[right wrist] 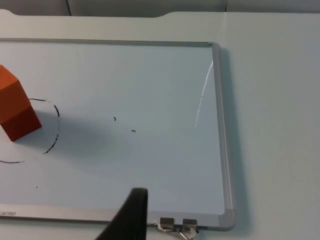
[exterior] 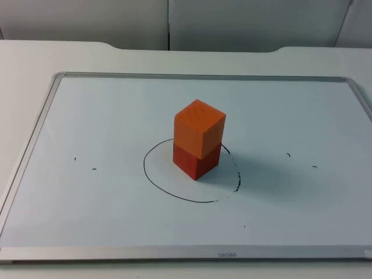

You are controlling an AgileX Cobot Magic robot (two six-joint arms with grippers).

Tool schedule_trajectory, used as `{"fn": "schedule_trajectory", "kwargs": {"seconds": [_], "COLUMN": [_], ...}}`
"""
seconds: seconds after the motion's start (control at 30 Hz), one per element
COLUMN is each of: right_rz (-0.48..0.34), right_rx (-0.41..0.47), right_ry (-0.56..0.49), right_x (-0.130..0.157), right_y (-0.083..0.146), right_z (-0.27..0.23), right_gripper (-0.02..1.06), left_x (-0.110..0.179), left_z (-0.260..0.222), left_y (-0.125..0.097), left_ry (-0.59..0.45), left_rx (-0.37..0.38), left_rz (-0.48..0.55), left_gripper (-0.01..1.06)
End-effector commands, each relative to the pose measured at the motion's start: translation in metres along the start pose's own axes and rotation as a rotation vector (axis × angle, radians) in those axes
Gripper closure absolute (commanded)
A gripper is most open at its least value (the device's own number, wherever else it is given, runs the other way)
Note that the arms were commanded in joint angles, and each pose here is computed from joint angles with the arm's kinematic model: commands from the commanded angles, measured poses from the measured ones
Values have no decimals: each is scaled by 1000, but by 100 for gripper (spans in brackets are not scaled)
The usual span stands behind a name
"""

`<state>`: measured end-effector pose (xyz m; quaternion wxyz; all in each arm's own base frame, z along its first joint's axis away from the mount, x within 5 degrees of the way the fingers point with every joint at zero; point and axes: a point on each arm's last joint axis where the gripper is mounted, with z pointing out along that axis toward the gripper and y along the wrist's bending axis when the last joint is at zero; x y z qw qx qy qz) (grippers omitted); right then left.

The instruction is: Pick up one cube with the left hand and another cube with the right hand. First place the cube in the right hand at the target position, then stack the cube in the left hand on top.

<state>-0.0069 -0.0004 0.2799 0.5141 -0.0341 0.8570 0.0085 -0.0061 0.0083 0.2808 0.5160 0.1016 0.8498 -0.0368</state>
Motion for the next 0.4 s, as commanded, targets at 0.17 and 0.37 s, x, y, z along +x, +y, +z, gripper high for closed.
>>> {"fn": "schedule_trajectory", "kwargs": {"seconds": [0.17, 0.37], "right_rz": [5, 5], "right_rx": [6, 6], "right_ry": [-9, -9], "right_x": [1, 1], "right_y": [0, 0], "right_z": [1, 1], "right_gripper": [0, 0], "left_x": [1, 1], "left_z": [1, 0], "left_y": [-1, -2], "left_ry": [-3, 1], "left_rx": [-106, -188], "left_rz": [-58, -100], "left_gripper": [0, 0]}}
